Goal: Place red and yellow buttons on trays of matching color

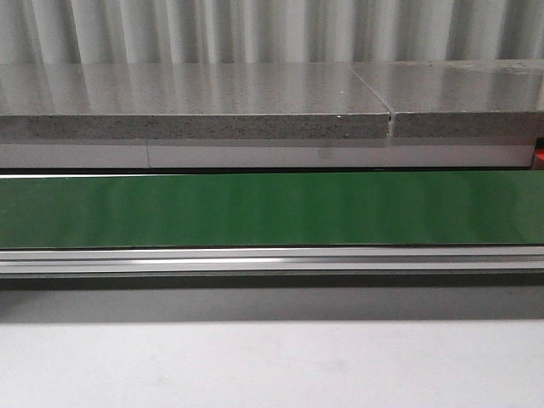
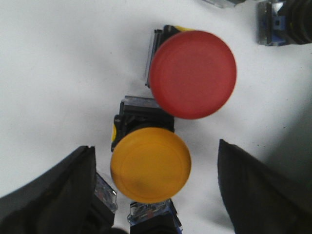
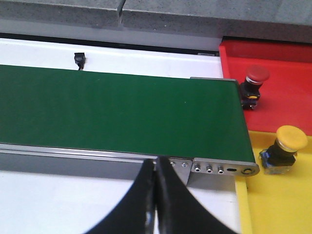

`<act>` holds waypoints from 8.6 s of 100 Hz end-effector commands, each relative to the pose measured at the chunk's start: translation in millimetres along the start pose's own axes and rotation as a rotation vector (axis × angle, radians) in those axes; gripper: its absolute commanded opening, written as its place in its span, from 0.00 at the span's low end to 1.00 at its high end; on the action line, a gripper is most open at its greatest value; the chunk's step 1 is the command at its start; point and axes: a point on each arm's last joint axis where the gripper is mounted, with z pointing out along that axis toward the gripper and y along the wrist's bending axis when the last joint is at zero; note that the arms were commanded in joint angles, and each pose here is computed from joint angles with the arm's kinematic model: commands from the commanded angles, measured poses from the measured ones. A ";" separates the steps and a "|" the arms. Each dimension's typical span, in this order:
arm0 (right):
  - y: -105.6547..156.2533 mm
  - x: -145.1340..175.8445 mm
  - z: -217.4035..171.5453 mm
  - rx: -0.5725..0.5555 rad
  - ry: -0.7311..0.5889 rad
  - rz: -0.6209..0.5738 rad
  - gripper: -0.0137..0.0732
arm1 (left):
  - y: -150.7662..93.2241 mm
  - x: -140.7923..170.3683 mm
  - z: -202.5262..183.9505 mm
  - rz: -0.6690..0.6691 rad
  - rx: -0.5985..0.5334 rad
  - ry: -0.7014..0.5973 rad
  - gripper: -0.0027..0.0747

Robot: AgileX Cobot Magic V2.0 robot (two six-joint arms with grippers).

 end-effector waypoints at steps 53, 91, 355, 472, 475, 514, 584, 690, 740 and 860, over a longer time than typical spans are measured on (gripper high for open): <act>-0.4 -13.3 -2.7 0.006 -0.083 0.003 0.08 | -2.7 -8.5 -17.9 0.003 0.011 -0.108 0.30; -0.4 -13.3 -2.7 0.006 -0.083 0.003 0.08 | -29.3 9.0 -68.4 0.101 0.024 -0.207 0.29; -0.4 -13.3 -2.7 0.006 -0.083 0.003 0.08 | -49.3 91.8 -130.2 0.063 -0.007 -0.157 0.74; -0.4 -13.3 -2.7 0.006 -0.083 0.003 0.08 | 43.3 57.4 -50.3 -0.482 0.019 -0.064 0.74; -0.4 -13.3 -2.7 0.006 -0.083 0.003 0.08 | 44.0 56.3 -47.4 -0.483 0.018 -0.058 0.74; -0.4 -13.3 -2.7 0.006 -0.083 0.003 0.08 | 49.4 48.7 -23.5 -0.495 0.010 -0.009 0.62; -0.4 -13.3 -2.7 0.006 -0.083 0.003 0.08 | 28.9 49.3 -116.6 -0.202 0.014 -0.193 0.28; -0.4 -13.3 -2.7 0.006 -0.083 0.003 0.08 | -146.9 48.8 -101.3 0.438 0.030 -0.109 0.28; -0.4 -13.3 -2.7 0.006 -0.083 0.003 0.08 | -152.8 45.4 -87.1 0.435 0.060 -0.067 0.71; -0.4 -13.3 -2.7 0.006 -0.083 0.003 0.08 | -148.9 208.2 -180.0 0.745 0.318 -0.696 0.01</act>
